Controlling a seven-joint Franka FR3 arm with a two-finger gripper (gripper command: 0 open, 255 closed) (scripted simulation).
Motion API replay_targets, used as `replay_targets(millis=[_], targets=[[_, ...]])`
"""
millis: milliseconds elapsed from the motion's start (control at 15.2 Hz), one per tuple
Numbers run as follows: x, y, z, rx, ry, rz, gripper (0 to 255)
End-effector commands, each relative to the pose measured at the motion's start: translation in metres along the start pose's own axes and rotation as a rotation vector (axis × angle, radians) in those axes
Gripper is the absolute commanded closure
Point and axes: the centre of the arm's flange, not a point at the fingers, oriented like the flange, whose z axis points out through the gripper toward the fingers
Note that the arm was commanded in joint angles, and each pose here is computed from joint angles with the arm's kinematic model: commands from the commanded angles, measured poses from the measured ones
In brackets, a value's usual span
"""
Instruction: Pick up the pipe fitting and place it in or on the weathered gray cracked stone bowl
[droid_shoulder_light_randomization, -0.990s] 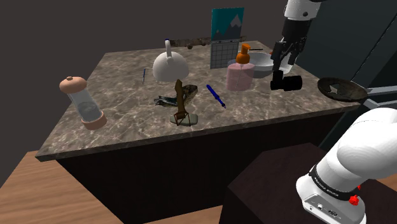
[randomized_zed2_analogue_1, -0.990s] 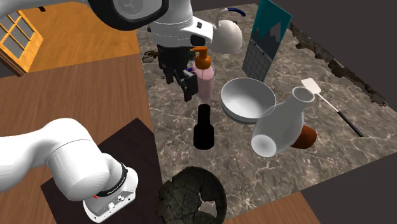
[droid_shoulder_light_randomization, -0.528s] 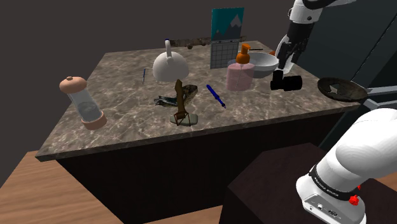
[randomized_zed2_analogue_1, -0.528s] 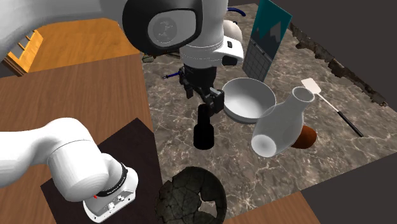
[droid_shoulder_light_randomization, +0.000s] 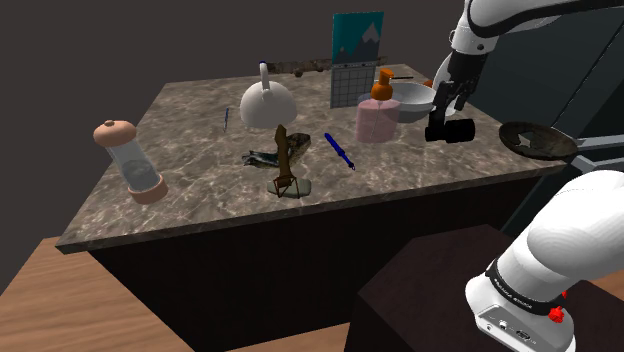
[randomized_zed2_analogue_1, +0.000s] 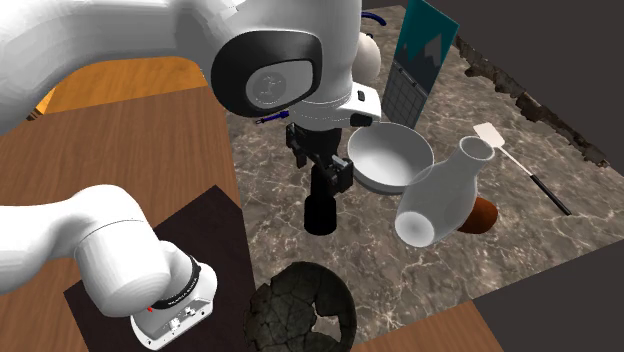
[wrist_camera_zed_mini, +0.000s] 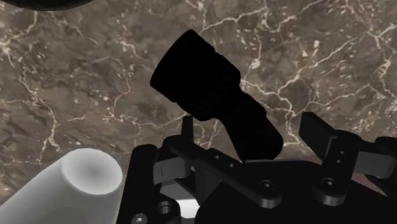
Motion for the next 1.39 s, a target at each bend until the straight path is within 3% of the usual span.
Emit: replay_targets(millis=[0,330,396,990,1056,1188,1254,1320], targets=[[0.0,0.0,0.003,0.0,0.0,0.0,0],[0.0,0.0,0.003,0.0,0.0,0.0,0],[0.0,0.0,0.003,0.0,0.0,0.0,255],[0.0,0.0,0.003,0.0,0.0,0.0,255],[0.0,0.0,0.003,0.0,0.0,0.0,0],[0.021,-0.014,-0.008,-0.083,0.019,0.038,0],[0.026,-0.017,-0.011,-0.1,0.023,0.046,0],[0.026,-0.016,-0.006,-0.1,0.023,0.046,0]])
